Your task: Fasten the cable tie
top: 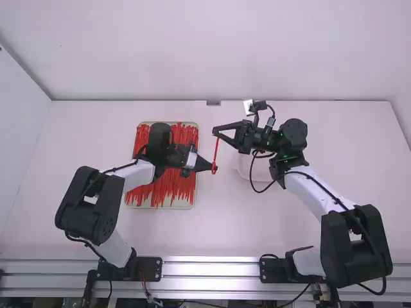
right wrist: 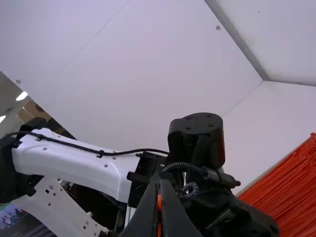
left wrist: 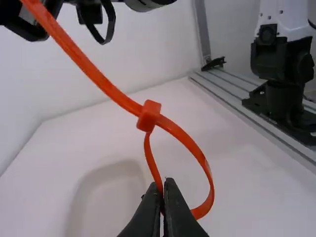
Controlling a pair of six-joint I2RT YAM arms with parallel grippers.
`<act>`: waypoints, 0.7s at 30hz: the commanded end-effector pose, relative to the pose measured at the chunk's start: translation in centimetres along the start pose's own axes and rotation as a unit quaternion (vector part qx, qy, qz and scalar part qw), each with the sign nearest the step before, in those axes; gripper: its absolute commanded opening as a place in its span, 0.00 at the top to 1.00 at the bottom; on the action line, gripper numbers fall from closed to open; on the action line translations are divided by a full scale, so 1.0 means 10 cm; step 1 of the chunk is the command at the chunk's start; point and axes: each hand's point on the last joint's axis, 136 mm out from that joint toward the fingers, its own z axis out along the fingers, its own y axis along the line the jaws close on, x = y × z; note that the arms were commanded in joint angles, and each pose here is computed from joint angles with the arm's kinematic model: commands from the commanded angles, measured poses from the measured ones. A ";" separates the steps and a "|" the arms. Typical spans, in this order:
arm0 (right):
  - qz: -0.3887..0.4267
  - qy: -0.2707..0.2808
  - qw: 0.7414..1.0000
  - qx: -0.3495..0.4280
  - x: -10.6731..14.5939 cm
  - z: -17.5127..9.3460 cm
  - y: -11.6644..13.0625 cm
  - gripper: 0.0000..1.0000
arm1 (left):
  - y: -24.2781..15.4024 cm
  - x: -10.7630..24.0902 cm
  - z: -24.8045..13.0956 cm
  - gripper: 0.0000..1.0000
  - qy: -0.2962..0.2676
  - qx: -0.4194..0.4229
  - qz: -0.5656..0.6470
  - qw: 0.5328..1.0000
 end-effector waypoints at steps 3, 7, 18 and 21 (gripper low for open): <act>-0.022 -0.031 0.999 0.004 -0.20 -0.01 0.08 1.00 | -0.14 0.15 0.06 0.97 0.015 -0.002 -0.033 0.999; -0.022 -0.032 0.999 0.005 -0.21 -0.01 0.08 1.00 | -0.17 0.23 0.07 0.98 0.026 -0.010 -0.043 0.999; -0.018 -0.035 0.999 0.004 -0.22 -0.01 0.09 1.00 | -0.25 0.36 0.06 0.97 0.044 -0.020 -0.064 0.997; -0.026 -0.035 0.999 0.000 -0.23 -0.01 0.11 1.00 | -0.25 0.36 0.06 0.98 0.043 -0.020 -0.067 0.997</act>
